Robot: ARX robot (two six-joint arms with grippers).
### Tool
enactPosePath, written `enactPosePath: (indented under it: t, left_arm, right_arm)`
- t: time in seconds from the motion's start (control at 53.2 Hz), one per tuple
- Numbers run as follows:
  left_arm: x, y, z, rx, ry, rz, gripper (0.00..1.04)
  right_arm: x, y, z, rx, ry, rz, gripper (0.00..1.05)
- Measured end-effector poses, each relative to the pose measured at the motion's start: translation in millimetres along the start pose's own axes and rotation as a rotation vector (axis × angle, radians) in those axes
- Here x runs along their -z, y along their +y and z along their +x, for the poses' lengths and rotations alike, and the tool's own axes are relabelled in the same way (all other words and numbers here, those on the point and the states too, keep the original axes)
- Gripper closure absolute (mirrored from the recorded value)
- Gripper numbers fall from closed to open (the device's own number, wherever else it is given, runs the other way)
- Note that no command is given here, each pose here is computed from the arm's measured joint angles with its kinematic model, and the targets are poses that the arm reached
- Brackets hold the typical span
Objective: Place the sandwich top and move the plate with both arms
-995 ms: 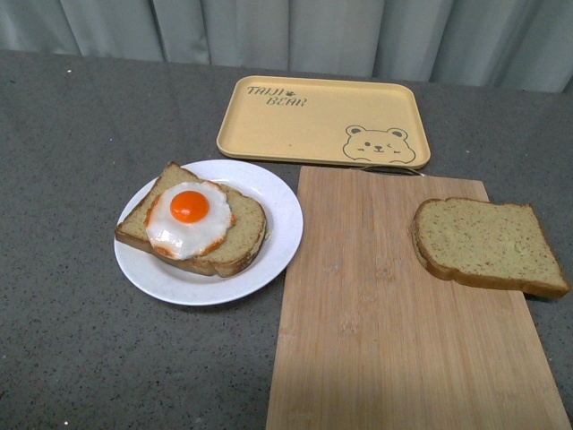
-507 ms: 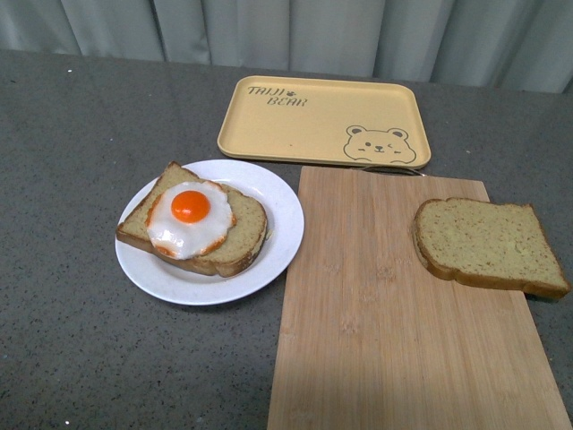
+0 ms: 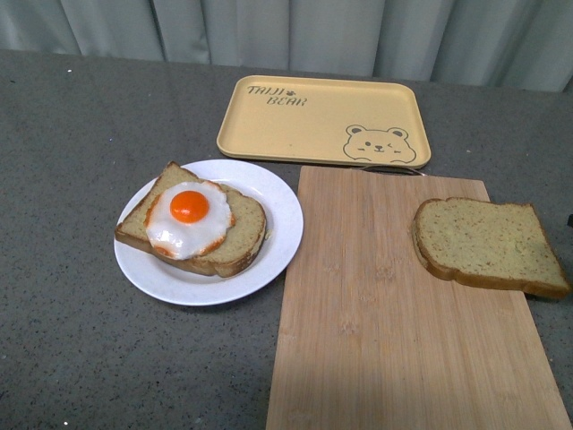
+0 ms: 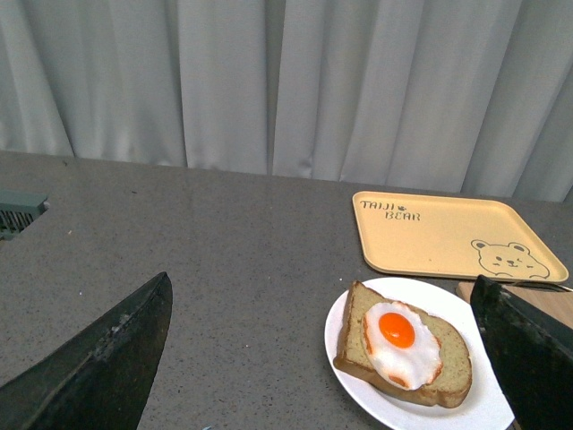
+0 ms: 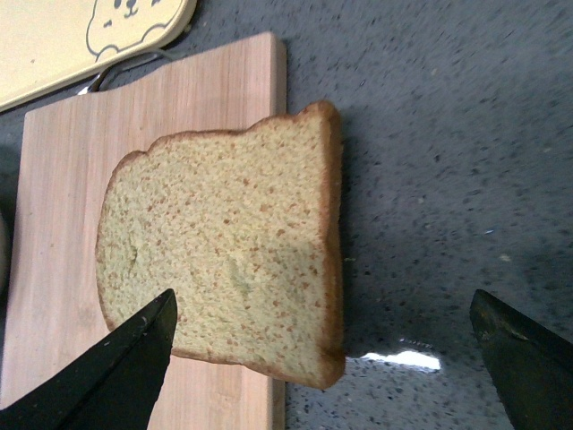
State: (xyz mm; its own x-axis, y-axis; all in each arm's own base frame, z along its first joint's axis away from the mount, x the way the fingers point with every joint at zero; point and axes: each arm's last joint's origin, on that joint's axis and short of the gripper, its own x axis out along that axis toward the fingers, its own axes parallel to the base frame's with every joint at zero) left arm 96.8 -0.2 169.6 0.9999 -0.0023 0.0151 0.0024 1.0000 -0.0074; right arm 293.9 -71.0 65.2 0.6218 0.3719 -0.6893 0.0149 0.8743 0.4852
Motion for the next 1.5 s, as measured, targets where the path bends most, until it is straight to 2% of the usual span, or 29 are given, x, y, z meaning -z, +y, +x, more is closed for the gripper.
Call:
enactPosePath:
  t: [0.338,0.413,0.582,0.789,0.864,0.92,0.995,1.089,1.146,1.296,1.502]
  left_arm:
    - [0,0,0,0.0,0.0,0.0,0.07]
    - [0,0,0,0.0,0.0,0.0,0.07]
    - [0,0,0,0.0,0.0,0.0,0.07]
    - [0,0,0,0.0,0.0,0.0,0.07]
    - [0,0,0,0.0,0.0,0.0,0.07]
    - [0,0,0,0.0,0.0,0.0,0.07]
    - [0,0,0,0.0,0.0,0.0,0.07]
    - [0,0,0,0.0,0.0,0.0,0.07]
    - [0,0,0,0.0,0.0,0.0,0.07]
    - [0,0,0,0.0,0.0,0.0,0.07]
    - [0,0,0,0.0,0.0,0.0,0.07]
  right_arm:
    - [4,-5,41,-0.039,0.097,0.087,0.12]
    - [2,-3,49,-0.048,0.099,0.09,0.28]
    - [3,-1,54,-0.053,0.107,0.092,0.53]
    - [0,3,48,-0.042,0.11,0.089,0.95]
    - [-3,11,42,-0.054,0.107,0.077,1.02]
    - [-10,24,33,-0.094,0.073,0.069,1.02]
    - [-23,53,17,-0.187,-0.024,0.056,1.02]
    - [-28,80,11,-0.27,-0.091,0.064,1.02]
    - [-26,108,15,-0.355,-0.127,0.079,1.02]
    - [-6,152,41,-0.427,-0.095,0.143,1.02]
    - [27,204,94,-0.465,0.043,0.183,1.02]
